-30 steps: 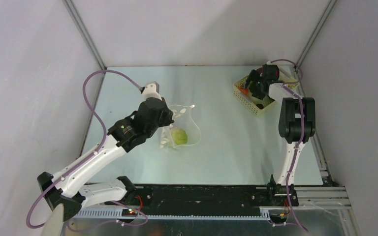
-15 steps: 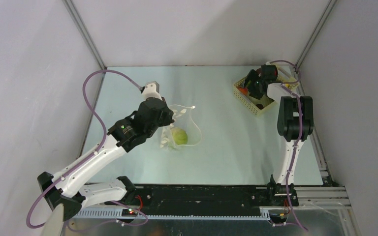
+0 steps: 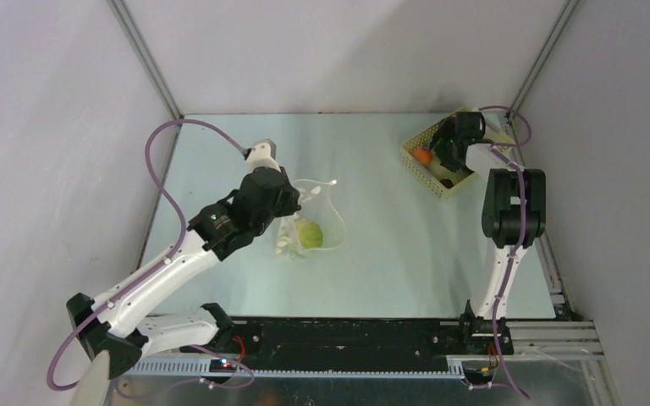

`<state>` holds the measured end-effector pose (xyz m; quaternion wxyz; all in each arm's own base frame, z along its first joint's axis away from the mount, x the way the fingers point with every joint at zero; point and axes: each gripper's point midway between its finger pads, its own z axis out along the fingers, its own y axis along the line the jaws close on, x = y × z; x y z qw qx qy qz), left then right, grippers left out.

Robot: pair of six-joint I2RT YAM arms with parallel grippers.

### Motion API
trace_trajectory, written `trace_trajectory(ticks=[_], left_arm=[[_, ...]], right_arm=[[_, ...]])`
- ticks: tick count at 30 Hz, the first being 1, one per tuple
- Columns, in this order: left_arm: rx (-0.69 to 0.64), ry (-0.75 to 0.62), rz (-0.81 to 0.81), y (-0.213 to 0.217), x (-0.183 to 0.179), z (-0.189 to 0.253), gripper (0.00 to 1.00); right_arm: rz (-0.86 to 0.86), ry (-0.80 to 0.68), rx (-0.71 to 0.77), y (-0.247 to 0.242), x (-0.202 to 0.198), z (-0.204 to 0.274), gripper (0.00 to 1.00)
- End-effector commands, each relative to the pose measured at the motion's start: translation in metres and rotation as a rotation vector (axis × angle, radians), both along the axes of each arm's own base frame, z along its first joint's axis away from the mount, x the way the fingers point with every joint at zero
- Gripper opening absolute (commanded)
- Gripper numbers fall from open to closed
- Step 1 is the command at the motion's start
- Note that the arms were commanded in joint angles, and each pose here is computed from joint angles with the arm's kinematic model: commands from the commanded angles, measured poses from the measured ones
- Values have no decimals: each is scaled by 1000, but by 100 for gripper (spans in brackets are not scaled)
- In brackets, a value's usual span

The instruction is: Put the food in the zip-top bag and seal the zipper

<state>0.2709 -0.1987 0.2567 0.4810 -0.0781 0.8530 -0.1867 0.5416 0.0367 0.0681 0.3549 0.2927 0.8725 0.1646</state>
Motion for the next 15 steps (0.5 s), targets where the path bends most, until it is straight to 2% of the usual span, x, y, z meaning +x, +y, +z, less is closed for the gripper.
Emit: trace_trajectory(ticks=[1, 8, 15], left_arm=[[-47, -68, -8, -8, 10, 30, 0], [-45, -69, -12, -10, 12, 30, 0], [-38, -64, -9, -9, 12, 29, 0]], right_arm=[[-125, 39, -98, -41, -18, 3, 77], [76, -115, -32, -4, -2, 33, 76], [121, -163, -13, 13, 8, 43, 77]])
